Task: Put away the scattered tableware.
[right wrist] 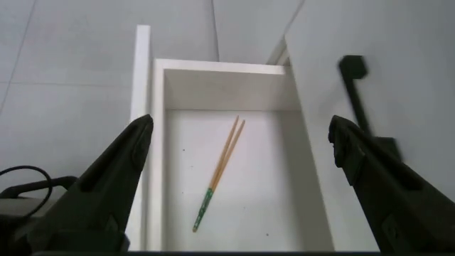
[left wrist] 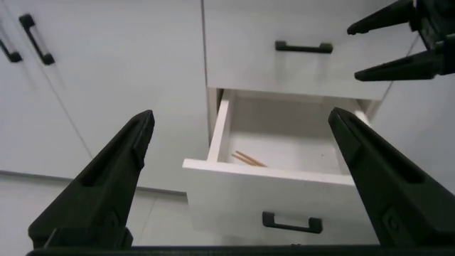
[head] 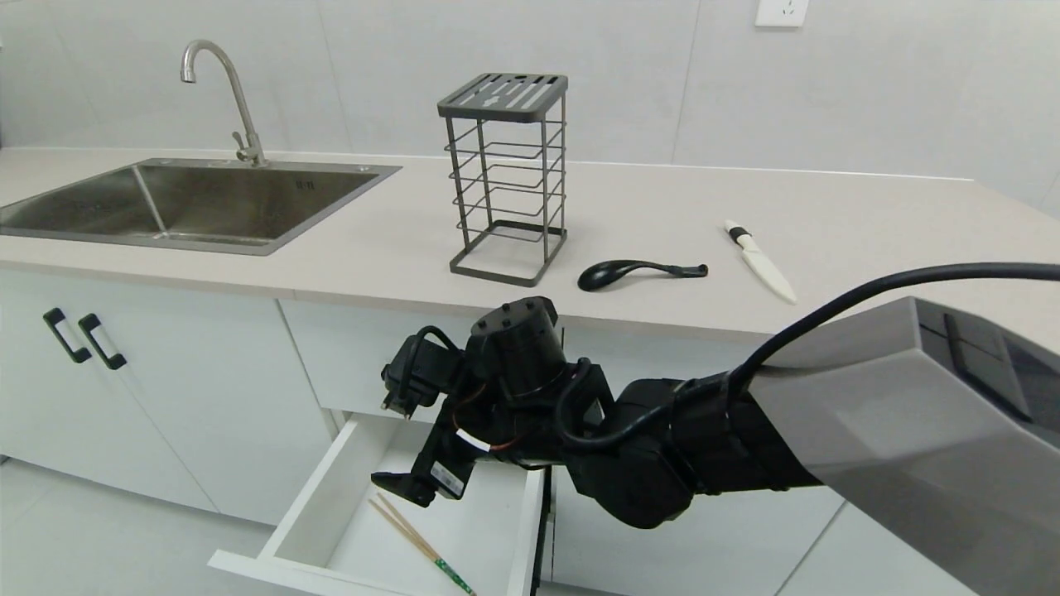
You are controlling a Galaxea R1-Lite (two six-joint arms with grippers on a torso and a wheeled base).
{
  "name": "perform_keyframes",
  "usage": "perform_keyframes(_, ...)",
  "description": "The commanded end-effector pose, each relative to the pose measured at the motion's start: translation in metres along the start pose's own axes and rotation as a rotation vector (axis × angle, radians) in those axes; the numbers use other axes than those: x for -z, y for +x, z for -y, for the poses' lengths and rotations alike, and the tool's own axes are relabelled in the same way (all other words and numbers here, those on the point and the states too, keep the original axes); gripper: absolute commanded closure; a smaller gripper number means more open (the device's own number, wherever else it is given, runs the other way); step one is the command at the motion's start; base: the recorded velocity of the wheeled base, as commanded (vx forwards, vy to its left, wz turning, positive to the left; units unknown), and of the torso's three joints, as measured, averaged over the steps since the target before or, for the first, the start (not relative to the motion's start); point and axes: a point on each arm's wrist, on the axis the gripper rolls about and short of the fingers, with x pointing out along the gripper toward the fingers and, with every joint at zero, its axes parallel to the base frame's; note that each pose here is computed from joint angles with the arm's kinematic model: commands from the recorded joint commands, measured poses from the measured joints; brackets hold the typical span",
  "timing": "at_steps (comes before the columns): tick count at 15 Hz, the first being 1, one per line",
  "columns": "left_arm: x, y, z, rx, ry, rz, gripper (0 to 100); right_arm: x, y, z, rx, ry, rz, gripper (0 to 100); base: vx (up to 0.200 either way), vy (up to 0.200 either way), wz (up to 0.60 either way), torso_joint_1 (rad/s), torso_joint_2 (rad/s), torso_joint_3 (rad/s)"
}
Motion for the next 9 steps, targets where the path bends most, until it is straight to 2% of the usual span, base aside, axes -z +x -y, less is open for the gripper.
perform_keyframes(1,-0.0001,0.0001,0.0,0.0,0.0,-0.001,0,0.0003,0.0012,-0.0019,-0.005,-0.001,-0.001,0,0.0,0.0,0.0,0.237,-0.47,-0.217)
perform_keyframes(4,-0.0001,0.0001,0.0,0.0,0.0,-0.001,0,0.0003,0.0012,-0.0019,-0.005,0.0,-0.001,0,0.0,0.0,0.0,0.097,-0.48,-0.227)
perform_keyframes(5,-0.0001,0.0001,0.0,0.0,0.0,-0.001,0,0.0003,0.0012,-0.0019,-0.005,0.008,-0.001,0,0.0,0.0,0.0,0.246,-0.5,-0.217)
perform_keyframes(7,-0.0001,0.0001,0.0,0.0,0.0,-0.001,0,-0.0016,0.0017,-0.0035,-0.008,0.02,0.004,0,0.0,0.0,0.0,0.432,-0.49,-0.237)
perform_keyframes(9,-0.0001,0.0001,0.0,0.0,0.0,-0.001,0,-0.0018,0.0021,-0.0033,-0.008,0.022,0.004,0,0.0,0.0,0.0,0.322,-0.48,-0.239)
